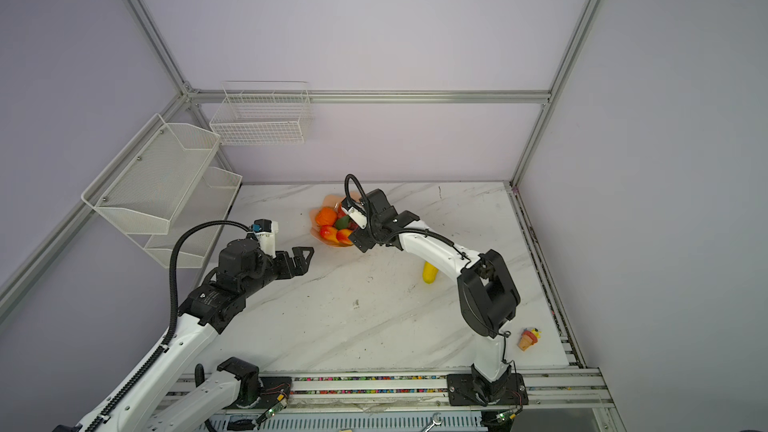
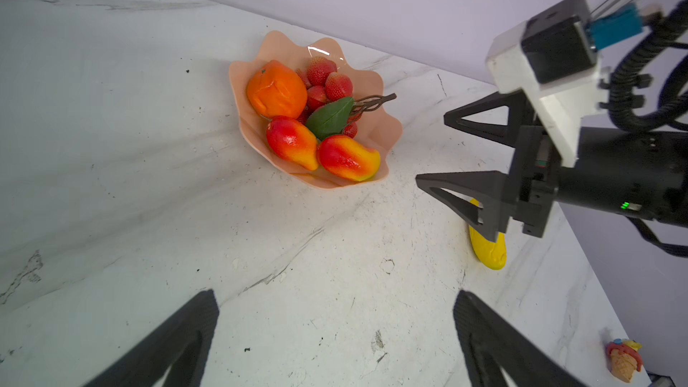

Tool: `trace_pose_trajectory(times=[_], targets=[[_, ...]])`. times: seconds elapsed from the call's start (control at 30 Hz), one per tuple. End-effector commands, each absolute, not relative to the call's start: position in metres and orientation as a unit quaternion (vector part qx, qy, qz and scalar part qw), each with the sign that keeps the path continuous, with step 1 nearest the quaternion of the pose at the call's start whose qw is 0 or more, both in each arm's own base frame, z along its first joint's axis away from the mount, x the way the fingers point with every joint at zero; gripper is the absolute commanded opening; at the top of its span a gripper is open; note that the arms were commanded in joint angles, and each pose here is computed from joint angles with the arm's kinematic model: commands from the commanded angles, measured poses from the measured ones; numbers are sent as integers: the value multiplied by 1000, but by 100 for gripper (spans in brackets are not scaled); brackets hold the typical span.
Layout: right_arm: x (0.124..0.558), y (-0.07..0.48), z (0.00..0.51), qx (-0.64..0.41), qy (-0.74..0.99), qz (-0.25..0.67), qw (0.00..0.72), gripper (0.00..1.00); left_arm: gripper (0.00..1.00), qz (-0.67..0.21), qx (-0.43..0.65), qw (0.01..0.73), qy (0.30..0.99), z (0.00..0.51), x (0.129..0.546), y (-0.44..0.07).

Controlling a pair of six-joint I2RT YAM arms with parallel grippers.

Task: Place and organize the fake fruits in the fruit bowl
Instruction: 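Move the right gripper down and grasp the yellow fruit, then lift the yellow fruit into the bowl and open the right gripper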

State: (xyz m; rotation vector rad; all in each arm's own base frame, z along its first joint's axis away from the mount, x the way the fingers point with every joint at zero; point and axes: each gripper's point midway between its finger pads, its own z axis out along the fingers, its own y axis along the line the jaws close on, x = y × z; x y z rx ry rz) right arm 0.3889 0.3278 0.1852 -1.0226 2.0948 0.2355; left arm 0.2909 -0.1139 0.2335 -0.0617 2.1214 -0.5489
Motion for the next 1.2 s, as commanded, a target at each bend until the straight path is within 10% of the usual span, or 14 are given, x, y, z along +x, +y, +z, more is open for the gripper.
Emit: trace_pose_trajectory(times=[0.0, 0.27, 0.87, 1.17], targets=[[387, 282, 178, -242, 886, 76, 388, 93, 100, -276, 31, 459, 844, 231, 295, -140], [336, 147, 118, 141, 943, 76, 291, 92, 100, -310, 120, 426, 841, 223, 296, -202], [345, 121, 64, 179, 943, 42, 277, 85, 100, -319, 162, 415, 836, 218, 279, -229], [347, 119, 51, 166, 948, 27, 270, 56, 100, -315, 159, 413, 840, 217, 282, -230]])
